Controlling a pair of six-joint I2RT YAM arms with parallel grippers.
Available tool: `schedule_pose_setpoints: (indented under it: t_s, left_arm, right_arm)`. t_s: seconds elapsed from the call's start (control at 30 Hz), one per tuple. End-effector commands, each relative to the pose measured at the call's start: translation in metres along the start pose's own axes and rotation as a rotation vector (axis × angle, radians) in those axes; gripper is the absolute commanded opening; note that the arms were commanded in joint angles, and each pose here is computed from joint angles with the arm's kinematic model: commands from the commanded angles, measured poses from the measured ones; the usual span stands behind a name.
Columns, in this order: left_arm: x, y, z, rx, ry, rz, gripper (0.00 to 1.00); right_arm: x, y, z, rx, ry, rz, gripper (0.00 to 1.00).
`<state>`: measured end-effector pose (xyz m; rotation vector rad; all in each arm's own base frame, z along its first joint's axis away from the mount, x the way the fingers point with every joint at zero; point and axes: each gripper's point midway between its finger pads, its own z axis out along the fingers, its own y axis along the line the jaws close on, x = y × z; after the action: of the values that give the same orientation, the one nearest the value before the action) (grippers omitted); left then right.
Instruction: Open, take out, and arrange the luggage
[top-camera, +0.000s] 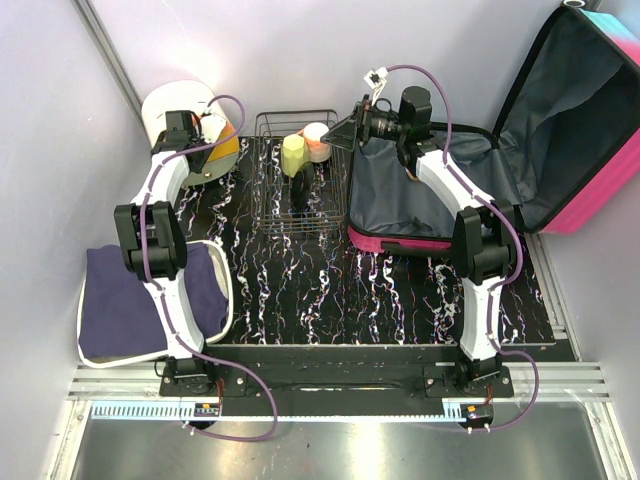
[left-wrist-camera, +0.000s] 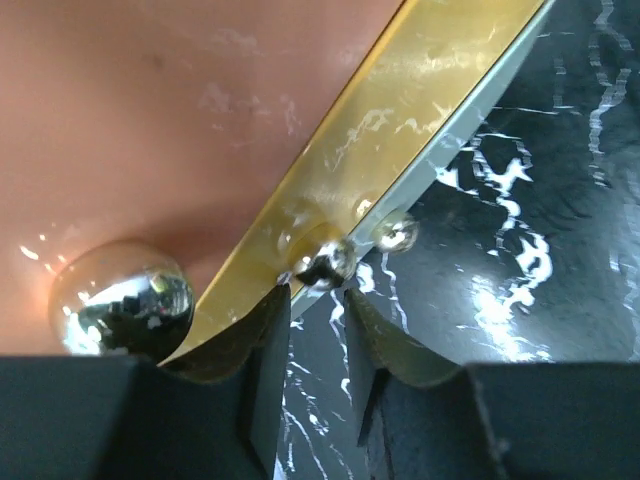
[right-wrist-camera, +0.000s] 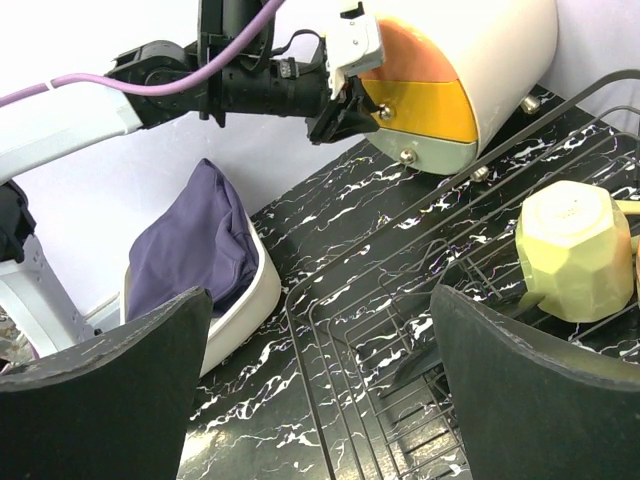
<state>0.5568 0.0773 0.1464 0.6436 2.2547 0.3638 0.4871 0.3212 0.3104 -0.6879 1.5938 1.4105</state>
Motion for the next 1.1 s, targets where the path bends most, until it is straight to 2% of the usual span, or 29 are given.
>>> schedule_pose_setpoints:
  t_s: [0.0,0.1,0.17,0.2,0.23,0.3,0.37,0.43,0.47,0.5,0.53,0.57,0.6,0.67,0.7,0.73,0.77,0.8,0.87,0.97,1.07]
  left_arm:
    - [-0.049,0.056,0.004,-0.203,-0.162,0.026,0.34]
    - [-0.059,0.056,-0.002,-0.193,-0.202,-0.012,0.40]
    - [-0.070,0.050,-0.027,-0.162,-0.259,-0.062,0.42]
    - [-0.082,0.048,-0.040,-0.147,-0.332,-0.075,0.48]
    - [-0.078,0.038,-0.062,-0.138,-0.364,-0.116,0.52]
    - [-0.092,0.042,-0.093,-0.185,-0.488,-0.171,0.60]
    - [-0.088,0.033,-0.123,-0.185,-0.553,-0.313,0.71]
    - [-0.082,0.021,-0.138,-0.151,-0.572,-0.468,0.74]
    - [-0.079,0.015,-0.139,-0.126,-0.560,-0.513,0.74]
    - [-0.064,0.006,-0.134,-0.104,-0.491,-0.570,0.74]
    - [-0.059,0.001,-0.130,-0.086,-0.454,-0.707,0.72]
    - [-0.049,-0.002,-0.124,-0.092,-0.405,-0.786,0.70]
    - [-0.027,-0.012,-0.115,-0.086,-0.297,-0.856,0.68]
    - [-0.016,-0.026,-0.102,-0.011,-0.229,-1.011,0.74]
    - [-0.021,-0.025,-0.102,0.090,-0.279,-1.077,0.76]
    - [-0.008,-0.036,-0.097,0.136,-0.274,-1.228,0.77]
    - [-0.006,-0.033,-0.095,0.144,-0.311,-1.285,0.78]
    - [-0.010,-0.024,-0.094,0.126,-0.373,-1.311,0.78]
    - [-0.006,-0.026,-0.086,0.123,-0.375,-1.371,0.84]
    - [0.003,-0.022,-0.069,0.076,-0.371,-1.455,0.85]
    - [0.017,-0.023,-0.041,0.058,-0.344,-1.541,0.77]
  right_arm:
    - [-0.032,0.030,-0.006,-0.007,-0.048,-0.093,1.00]
    - [-0.033,0.030,-0.006,-0.001,-0.050,-0.098,1.00]
    - [-0.032,0.029,-0.006,0.006,-0.048,-0.103,1.00]
    - [-0.034,0.031,-0.007,0.009,-0.049,-0.112,1.00]
    - [-0.032,0.030,-0.007,0.014,-0.048,-0.118,1.00]
    - [-0.032,0.029,-0.008,0.020,-0.047,-0.122,1.00]
    - [-0.030,0.029,-0.008,0.021,-0.044,-0.116,1.00]
    - [-0.030,0.028,-0.008,0.021,-0.044,-0.117,1.00]
    - [-0.031,0.028,-0.008,0.019,-0.045,-0.119,1.00]
    - [-0.029,0.026,-0.007,0.021,-0.042,-0.113,1.00]
    - [-0.031,0.026,-0.006,0.018,-0.043,-0.116,1.00]
    - [-0.031,0.026,-0.007,0.020,-0.041,-0.114,1.00]
    - [-0.030,0.024,-0.006,0.018,-0.038,-0.110,1.00]
    - [-0.030,0.024,-0.006,0.020,-0.034,-0.107,1.00]
    - [-0.030,0.024,-0.007,0.021,-0.032,-0.107,1.00]
    - [-0.031,0.025,-0.007,0.023,-0.032,-0.111,1.00]
    - [-0.030,0.025,-0.009,0.028,-0.023,-0.105,1.00]
    - [-0.029,0.025,-0.009,0.031,-0.017,-0.102,1.00]
    - [-0.027,0.021,-0.012,0.050,-0.001,-0.101,1.00]
    - [-0.026,0.019,-0.015,0.071,0.011,-0.096,1.00]
    - [-0.022,0.017,-0.017,0.086,0.029,-0.083,1.00]
